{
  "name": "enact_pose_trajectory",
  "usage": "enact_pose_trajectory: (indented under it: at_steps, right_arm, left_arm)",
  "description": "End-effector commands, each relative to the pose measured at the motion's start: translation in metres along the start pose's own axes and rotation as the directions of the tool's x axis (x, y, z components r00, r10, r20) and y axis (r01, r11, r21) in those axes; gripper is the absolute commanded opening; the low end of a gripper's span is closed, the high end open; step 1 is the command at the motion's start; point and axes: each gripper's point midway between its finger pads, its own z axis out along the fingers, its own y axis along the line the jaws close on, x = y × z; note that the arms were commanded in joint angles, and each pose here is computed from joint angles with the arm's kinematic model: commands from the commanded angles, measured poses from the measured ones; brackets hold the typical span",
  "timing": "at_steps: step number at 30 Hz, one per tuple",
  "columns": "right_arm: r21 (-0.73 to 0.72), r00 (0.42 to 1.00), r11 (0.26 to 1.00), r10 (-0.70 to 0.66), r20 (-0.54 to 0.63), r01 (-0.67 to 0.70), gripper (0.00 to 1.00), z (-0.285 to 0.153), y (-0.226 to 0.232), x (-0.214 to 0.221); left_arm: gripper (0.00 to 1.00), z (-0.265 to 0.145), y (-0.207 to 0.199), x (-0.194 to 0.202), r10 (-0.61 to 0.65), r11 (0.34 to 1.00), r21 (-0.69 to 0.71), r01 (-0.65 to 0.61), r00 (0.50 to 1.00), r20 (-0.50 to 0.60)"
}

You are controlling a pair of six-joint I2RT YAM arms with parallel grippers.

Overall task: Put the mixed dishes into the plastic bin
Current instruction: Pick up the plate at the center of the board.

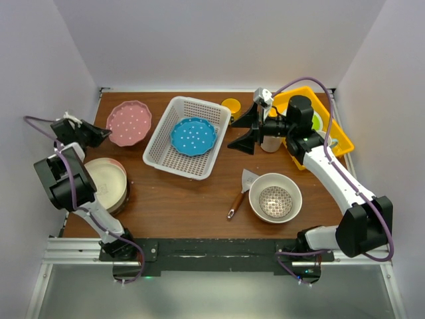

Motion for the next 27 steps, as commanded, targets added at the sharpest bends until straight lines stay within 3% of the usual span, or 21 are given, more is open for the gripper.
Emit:
enact_pose_trajectory:
  at_steps: [1,15,27]
  right_arm:
    - [-0.015,1.000,1.000,-0.015,0.005,0.015,0.98,0.001,0.000,-0.004]
    - [-0.012,1.000,1.000,-0.011,0.004,0.011,0.98,0.001,-0.002,-0.003]
    - [0.064,1.000,0.998,0.019,0.003,-0.019,0.98,0.002,-0.017,0.000]
  left_arm:
    - [0.00,-0.037,-0.076,-0.056,0.011,0.972,0.229,-0.047,0.988,0.154]
    - [0.00,-0.066,-0.117,-0.058,0.012,0.945,0.318,-0.075,0.981,0.196]
    - [0.00,-0.077,-0.145,-0.010,0.008,0.923,0.378,-0.071,0.986,0.165]
